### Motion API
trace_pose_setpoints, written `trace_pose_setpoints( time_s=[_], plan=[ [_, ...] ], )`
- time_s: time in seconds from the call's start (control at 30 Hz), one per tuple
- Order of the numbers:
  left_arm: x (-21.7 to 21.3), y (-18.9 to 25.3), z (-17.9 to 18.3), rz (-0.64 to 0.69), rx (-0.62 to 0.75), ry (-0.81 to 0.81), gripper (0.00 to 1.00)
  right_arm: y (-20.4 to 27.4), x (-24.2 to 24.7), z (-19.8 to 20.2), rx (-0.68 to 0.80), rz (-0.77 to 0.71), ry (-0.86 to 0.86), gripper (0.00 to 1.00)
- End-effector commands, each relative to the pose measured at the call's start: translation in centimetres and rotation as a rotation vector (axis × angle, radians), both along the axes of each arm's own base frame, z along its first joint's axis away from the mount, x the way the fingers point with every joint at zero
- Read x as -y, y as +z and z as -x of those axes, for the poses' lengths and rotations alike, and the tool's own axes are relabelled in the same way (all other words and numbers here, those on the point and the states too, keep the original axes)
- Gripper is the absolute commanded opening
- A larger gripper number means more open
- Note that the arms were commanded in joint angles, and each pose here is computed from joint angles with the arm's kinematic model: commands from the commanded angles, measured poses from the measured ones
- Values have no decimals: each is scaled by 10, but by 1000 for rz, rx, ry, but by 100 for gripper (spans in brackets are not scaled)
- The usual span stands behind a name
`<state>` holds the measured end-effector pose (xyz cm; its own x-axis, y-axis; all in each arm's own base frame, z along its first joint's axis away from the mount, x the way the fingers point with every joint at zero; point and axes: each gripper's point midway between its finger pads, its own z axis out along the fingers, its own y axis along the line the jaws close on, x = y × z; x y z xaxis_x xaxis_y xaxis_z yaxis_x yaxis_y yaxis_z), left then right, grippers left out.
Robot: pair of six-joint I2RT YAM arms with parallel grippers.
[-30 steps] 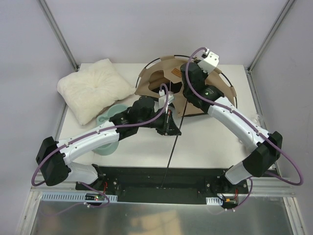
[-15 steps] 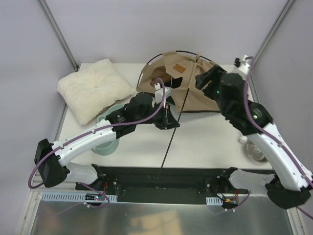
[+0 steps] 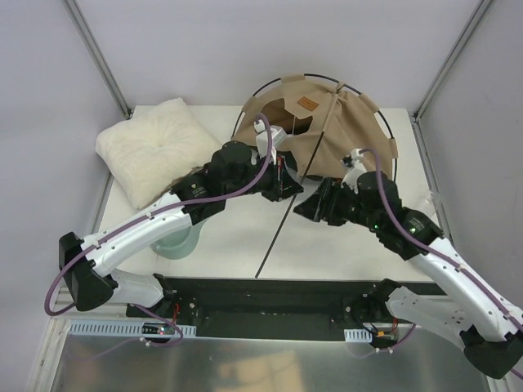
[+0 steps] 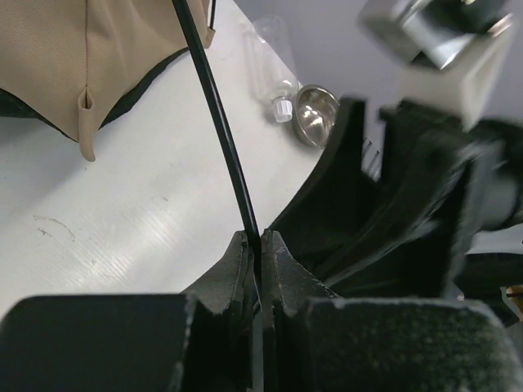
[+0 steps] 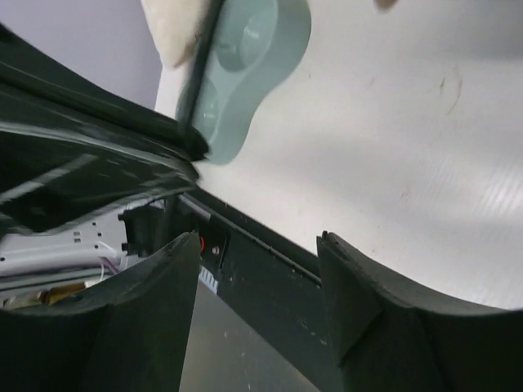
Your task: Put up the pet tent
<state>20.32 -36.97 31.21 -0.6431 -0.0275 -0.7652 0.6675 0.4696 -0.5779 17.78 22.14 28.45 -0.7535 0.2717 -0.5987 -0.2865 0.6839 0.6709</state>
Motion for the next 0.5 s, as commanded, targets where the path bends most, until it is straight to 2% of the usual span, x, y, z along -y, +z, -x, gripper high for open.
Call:
trace_pose_setpoints(
  time_s=[0.0,0.2,0.4,0.47],
  plan=[
    [7,44,-14,91,130,24,0,27,-41,15,46,-212,158,64],
    [13,51,-23,113,150,49,0,27,-61,20,81,-222,187,63],
    [12,52,-28,104,175,67,0,26,-39,18,94,-171,93,61],
    [12,52,-30,102,177,74,0,29,-36,19,100,-196,77,63]
  ],
)
